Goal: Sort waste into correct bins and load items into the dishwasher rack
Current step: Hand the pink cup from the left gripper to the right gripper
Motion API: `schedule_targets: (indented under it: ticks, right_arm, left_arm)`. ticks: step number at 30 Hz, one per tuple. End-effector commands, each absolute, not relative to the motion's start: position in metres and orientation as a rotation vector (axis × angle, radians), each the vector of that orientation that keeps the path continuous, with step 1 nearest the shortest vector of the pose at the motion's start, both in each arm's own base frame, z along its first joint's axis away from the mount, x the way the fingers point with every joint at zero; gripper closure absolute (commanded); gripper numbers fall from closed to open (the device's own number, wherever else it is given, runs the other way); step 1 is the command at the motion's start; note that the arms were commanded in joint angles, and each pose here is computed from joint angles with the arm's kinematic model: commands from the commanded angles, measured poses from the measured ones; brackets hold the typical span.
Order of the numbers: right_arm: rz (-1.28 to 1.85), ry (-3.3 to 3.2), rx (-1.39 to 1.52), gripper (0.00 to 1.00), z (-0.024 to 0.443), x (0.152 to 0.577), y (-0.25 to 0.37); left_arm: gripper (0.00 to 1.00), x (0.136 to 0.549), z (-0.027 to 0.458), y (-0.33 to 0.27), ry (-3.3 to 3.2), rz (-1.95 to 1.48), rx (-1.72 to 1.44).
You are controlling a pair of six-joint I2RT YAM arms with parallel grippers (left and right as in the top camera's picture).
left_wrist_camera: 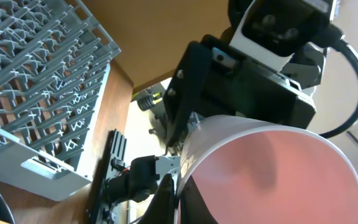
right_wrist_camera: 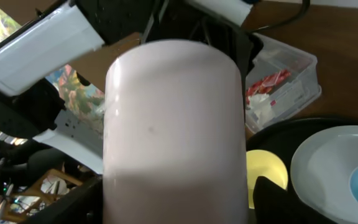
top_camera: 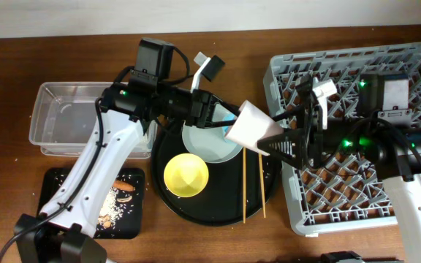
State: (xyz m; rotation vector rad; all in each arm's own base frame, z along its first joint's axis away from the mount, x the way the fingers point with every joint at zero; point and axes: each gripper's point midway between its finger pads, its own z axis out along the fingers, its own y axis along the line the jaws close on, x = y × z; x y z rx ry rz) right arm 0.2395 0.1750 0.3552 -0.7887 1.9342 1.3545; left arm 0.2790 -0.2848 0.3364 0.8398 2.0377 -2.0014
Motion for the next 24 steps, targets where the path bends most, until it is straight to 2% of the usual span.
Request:
schedule_targets:
  ticks: [1, 3, 5, 9, 16, 19, 24]
  right_arm:
    - [1.368, 1.926, -0.789, 0.34, 0.360, 0.240, 0.177]
    - [1.359, 1.932, -0.787, 0.36, 0.359, 0.241, 0.176]
    - [1.323, 1.955, -0.777, 0.37, 0.355, 0.244, 0.174]
    - [1.331, 1.966, -0.771, 0.30, 0.353, 0.243, 0.174]
    - [1.349, 1.990, -0.756, 0.29, 0.351, 0.240, 0.174]
    - [1.355, 1.999, -0.750, 0.38, 0.350, 0.239, 0.174]
    - [1.365, 2.014, -0.741, 0.38, 0.348, 0.237, 0.174]
  left_arm:
    - [0.99, 0.278, 0.342, -0.286, 2.002, -1.974, 0.876]
    - [0.92, 0.280, 0.340, -0.286, 2.016, -1.952, 0.866]
    - [0.92, 0.281, 0.339, -0.286, 2.020, -1.944, 0.863]
    - [1.00, 0.281, 0.339, -0.286, 2.019, -1.944, 0.863]
    - [1.00, 0.282, 0.340, -0.287, 2.004, -1.938, 0.874]
    - [1.00, 0.282, 0.341, -0.287, 2.002, -1.936, 0.876]
    - [1.00, 0.283, 0.341, -0.287, 1.999, -1.934, 0.878]
